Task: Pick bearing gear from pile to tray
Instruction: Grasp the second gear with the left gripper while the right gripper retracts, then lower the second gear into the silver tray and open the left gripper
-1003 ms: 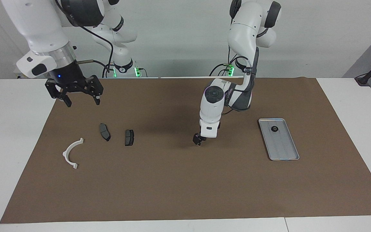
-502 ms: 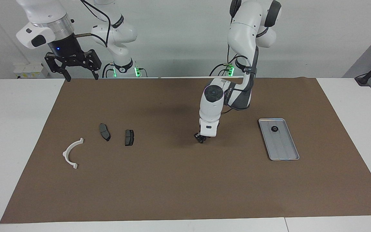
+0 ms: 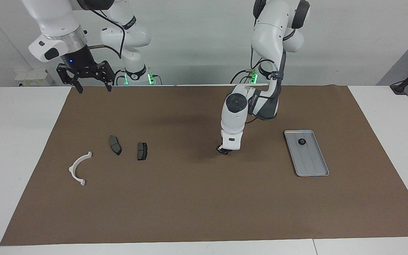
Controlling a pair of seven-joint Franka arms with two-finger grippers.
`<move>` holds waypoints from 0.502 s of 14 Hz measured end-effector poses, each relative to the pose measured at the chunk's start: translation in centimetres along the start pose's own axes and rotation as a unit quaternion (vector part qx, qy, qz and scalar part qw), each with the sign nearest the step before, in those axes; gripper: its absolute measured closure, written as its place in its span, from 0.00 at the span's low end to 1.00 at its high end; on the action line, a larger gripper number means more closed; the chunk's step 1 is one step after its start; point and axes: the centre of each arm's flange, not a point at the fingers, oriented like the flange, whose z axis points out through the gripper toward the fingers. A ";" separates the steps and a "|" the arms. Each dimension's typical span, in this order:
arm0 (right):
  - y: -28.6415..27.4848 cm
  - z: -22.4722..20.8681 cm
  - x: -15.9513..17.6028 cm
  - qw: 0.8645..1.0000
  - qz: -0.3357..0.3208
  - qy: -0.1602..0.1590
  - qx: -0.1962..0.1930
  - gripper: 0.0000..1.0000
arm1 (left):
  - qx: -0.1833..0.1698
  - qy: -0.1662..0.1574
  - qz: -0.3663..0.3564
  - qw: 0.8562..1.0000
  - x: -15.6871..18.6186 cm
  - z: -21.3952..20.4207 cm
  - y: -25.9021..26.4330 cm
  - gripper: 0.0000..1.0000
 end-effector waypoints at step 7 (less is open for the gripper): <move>1.3 -2.4 -2.0 1.000 0.010 0.017 -0.002 0.00 | -0.008 -0.002 0.078 0.997 17.0 -7.5 -16.6 0.76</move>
